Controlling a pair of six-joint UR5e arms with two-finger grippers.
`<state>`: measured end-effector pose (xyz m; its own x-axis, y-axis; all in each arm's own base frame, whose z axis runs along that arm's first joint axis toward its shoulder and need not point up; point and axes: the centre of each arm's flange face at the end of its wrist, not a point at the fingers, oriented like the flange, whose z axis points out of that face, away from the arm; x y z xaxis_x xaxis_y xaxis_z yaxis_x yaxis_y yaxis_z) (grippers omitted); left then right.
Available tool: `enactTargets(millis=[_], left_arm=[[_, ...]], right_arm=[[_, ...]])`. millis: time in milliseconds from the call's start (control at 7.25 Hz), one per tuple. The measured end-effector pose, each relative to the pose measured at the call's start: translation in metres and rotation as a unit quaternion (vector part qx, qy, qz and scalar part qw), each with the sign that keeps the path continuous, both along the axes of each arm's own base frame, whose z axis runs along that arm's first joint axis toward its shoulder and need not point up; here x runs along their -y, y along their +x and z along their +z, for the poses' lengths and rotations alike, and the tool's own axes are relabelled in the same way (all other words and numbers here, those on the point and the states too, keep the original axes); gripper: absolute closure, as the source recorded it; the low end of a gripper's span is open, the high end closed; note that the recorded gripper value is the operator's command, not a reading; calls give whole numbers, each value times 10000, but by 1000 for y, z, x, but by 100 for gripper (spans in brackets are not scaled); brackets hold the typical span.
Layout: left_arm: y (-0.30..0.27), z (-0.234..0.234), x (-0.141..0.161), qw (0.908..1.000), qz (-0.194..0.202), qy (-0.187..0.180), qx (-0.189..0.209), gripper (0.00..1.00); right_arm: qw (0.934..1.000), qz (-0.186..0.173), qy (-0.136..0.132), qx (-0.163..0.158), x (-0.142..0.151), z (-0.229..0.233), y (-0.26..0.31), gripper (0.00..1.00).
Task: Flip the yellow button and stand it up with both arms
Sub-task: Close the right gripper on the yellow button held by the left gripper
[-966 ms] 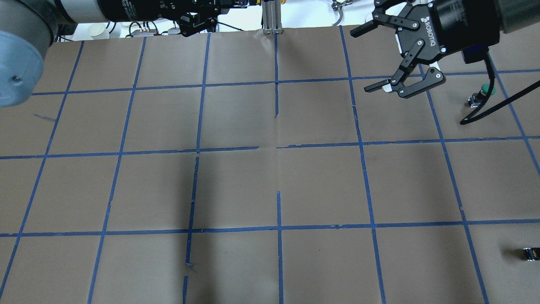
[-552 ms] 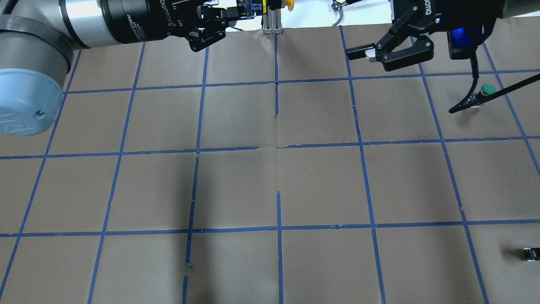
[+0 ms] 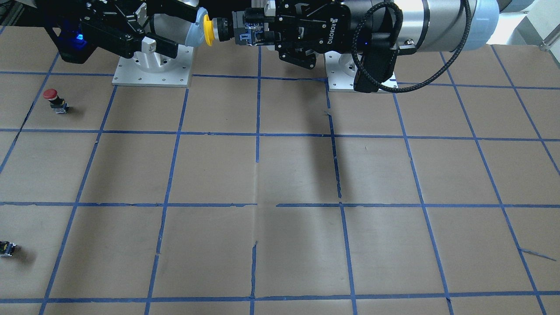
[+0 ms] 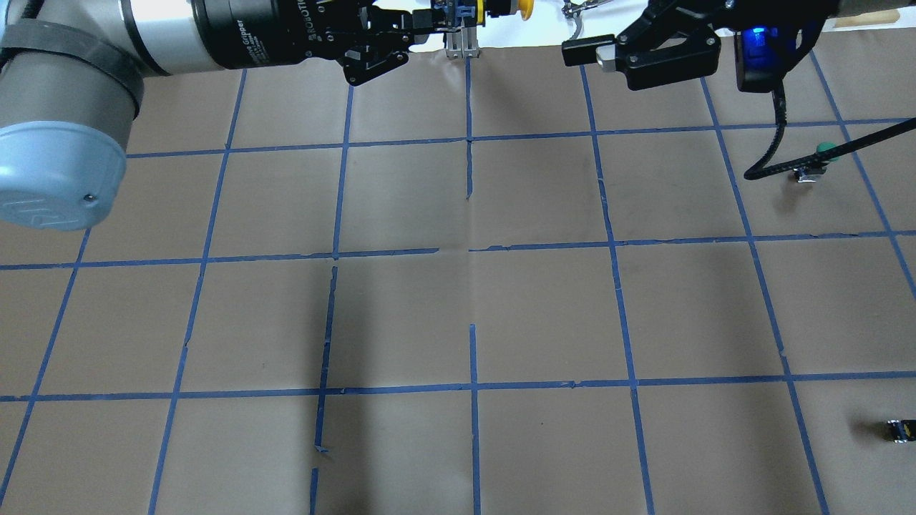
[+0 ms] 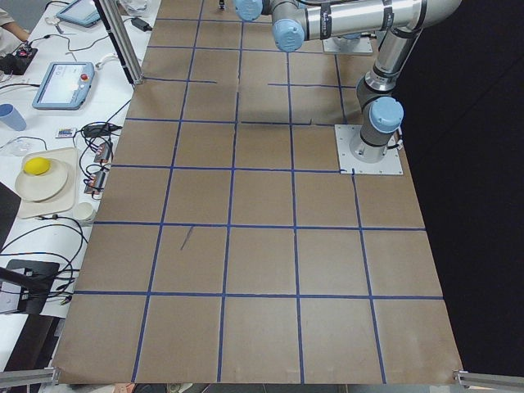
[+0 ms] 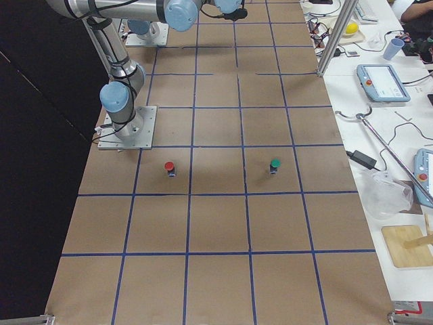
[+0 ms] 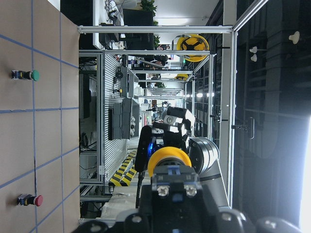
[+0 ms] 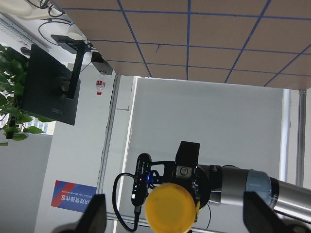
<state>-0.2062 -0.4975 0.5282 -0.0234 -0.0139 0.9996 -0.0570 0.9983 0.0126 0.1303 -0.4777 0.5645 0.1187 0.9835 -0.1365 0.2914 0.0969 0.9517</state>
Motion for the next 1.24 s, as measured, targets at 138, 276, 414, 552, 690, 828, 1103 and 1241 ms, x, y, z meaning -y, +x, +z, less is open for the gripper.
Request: enactTargets(millis=[138, 276, 414, 552, 690, 828, 1103, 1241], left_arm=[[-1, 1, 0, 10000, -8, -4, -8, 95], [-2, 1, -1, 10000, -18, -6, -17, 95], [-3, 0, -1, 10000, -33, 0, -27, 95], [-4, -1, 0, 10000, -44, 2, -31, 95], [-5, -1, 0, 10000, -53, 1, -35, 95], [-6, -1, 0, 10000, -58, 4, -38, 95], [-6, -2, 0, 10000, -67, 8, -43, 95], [-7, -2, 0, 10000, -74, 10, -45, 95]], right_arm=[[10000, 55, 34, 37, -3, 2, 8, 1], [9999, 103, 61, 54, -5, 2, 13, 1], [9998, 154, 89, 64, -7, 2, 19, 1], [9997, 203, 90, 68, -8, 3, 24, 1], [9997, 233, 59, 69, -8, 3, 28, 1], [9997, 247, 55, 70, -7, 2, 29, 13], [9996, 254, 77, 67, -7, -1, 29, 54], [9996, 256, 76, 68, -7, -1, 30, 62]])
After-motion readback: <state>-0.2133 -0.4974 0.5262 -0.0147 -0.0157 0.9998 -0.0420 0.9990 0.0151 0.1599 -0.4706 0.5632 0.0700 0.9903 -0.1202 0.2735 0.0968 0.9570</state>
